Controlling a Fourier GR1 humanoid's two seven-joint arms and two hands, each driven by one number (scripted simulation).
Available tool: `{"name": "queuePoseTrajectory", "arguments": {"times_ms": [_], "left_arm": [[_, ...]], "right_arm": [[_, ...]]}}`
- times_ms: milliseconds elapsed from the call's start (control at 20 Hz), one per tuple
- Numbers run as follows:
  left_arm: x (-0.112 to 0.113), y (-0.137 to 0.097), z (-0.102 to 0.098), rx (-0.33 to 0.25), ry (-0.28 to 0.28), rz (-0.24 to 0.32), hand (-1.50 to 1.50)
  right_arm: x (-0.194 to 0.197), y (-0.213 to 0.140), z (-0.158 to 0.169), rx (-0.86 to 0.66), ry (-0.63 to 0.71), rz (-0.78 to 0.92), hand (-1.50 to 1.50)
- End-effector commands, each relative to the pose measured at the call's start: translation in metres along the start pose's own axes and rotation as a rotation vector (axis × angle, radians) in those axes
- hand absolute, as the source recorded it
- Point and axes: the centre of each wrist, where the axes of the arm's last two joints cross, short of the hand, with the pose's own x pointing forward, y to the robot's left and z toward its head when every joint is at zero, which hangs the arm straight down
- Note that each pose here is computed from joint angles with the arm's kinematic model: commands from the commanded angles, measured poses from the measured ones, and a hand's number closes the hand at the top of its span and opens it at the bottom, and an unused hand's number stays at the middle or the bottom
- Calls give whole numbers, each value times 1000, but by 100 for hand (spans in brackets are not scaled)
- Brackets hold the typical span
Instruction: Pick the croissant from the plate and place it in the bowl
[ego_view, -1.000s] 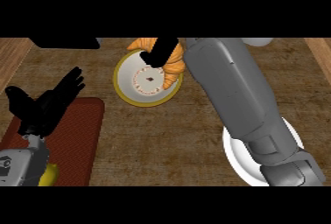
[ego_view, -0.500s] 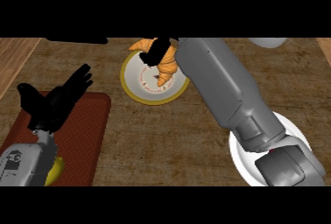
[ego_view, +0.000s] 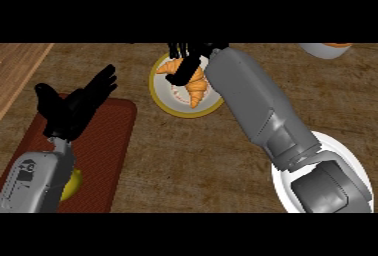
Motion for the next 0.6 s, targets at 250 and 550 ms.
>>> {"name": "queuePoseTrajectory", "arguments": {"times_ms": [250, 550], "left_arm": [[19, -12, -9, -56, -45, 0, 0], [3, -10, -8, -29, -21, -8, 0]], "right_arm": [[-23, 8, 2, -81, 6, -282, -150], [-23, 9, 2, -182, -58, -254, -150]]}}
